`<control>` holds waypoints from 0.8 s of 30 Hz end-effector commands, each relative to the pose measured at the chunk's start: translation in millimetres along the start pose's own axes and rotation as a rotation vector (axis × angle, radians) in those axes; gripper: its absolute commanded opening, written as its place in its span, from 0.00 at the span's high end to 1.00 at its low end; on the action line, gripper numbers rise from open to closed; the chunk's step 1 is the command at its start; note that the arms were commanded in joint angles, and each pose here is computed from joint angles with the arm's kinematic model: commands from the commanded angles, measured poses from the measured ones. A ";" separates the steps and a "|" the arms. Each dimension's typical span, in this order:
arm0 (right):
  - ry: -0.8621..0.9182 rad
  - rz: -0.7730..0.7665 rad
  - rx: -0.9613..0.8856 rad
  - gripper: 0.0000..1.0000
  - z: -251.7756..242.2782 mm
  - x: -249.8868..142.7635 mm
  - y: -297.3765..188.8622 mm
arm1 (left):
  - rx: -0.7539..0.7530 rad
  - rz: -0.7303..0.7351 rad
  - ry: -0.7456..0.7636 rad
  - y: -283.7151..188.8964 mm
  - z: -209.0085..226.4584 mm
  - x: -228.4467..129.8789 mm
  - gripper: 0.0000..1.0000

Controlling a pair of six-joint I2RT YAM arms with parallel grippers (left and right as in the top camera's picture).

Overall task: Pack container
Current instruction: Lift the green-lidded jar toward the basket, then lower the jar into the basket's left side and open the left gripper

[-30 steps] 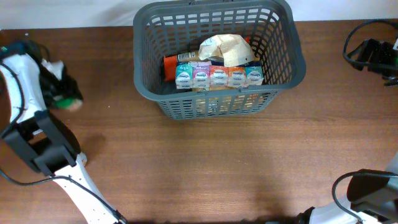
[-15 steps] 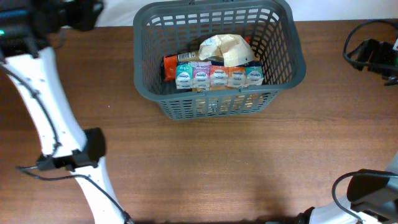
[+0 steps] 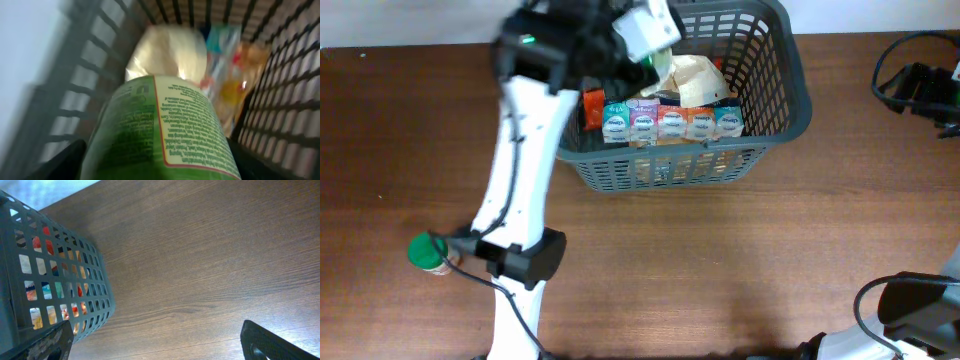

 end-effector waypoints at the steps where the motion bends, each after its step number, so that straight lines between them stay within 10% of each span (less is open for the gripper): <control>1: 0.007 -0.007 0.009 0.01 0.5 -0.1 -1.7 | 0.094 0.214 0.032 36.3 23.7 -47.2 0.98; 6: 0.007 -0.007 0.009 0.01 0.5 -0.1 -1.7 | 0.101 0.336 -0.035 80.4 36.6 -94.1 0.96; 8: 0.007 -0.007 0.009 0.02 0.5 -0.1 -1.7 | 0.121 0.332 -0.106 81.2 42.2 -97.5 0.59; 10: 0.007 -0.007 0.009 0.01 0.5 -0.1 -1.7 | 0.174 0.338 -0.212 72.1 48.8 -99.9 0.01; 24: 0.007 -0.007 0.009 0.01 0.5 -0.1 -1.7 | 0.545 0.121 -0.590 -131.8 100.3 -104.8 0.01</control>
Point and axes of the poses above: each gripper's point midway between its finger pads, its own y axis out along the fingers, its own z axis along the line the jaws close on, x = y × z, the point moved 2 cm from there along -y, back along the fingers, and after that the axes turned 9 degrees about -y, right-handed, at the moved point
